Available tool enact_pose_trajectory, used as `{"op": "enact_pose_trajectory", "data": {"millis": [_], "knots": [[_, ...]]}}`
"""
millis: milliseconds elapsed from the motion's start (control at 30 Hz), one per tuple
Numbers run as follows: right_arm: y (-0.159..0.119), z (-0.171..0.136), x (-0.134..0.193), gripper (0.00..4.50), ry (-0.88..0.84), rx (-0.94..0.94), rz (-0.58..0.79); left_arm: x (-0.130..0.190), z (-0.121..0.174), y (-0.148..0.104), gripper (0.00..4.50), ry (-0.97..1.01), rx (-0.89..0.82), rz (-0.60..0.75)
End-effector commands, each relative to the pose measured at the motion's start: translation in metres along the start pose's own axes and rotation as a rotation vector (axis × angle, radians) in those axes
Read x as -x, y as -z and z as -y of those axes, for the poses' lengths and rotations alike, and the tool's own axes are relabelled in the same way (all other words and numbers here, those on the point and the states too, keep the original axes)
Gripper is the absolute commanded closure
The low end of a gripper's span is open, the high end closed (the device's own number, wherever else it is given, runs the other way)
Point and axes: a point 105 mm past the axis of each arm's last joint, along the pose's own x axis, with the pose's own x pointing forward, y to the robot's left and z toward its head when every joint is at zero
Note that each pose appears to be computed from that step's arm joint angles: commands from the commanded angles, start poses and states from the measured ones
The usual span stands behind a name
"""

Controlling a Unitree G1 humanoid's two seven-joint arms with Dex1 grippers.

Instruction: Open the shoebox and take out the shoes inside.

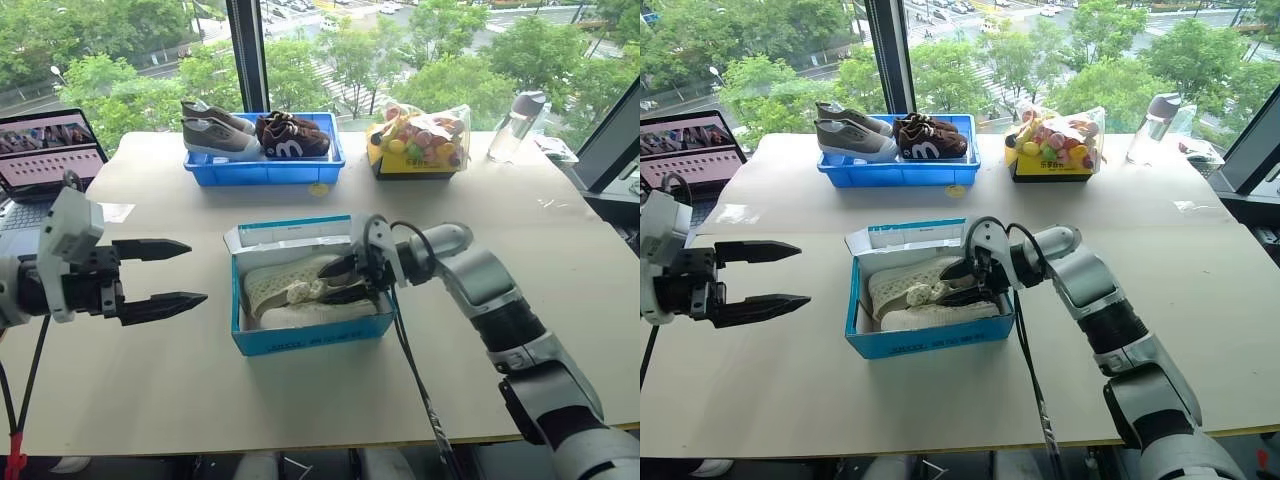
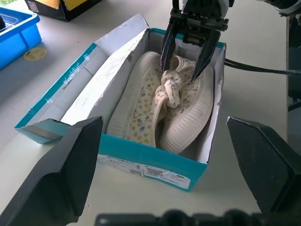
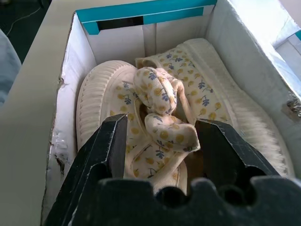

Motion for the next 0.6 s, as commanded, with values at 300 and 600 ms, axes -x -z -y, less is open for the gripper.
{"op": "enact_pose_trajectory", "data": {"millis": [300,600], "knots": [[0.004,0.006,-0.006,3.45,0.004,0.026,-0.001,0.005,0.000,-0.009,0.00,-0.027,-0.051,0.007],[-0.027,0.003,0.006,4.46,-0.007,0.074,0.078,0.004,-0.001,-0.009,0.00,-0.026,-0.056,0.005]]}}
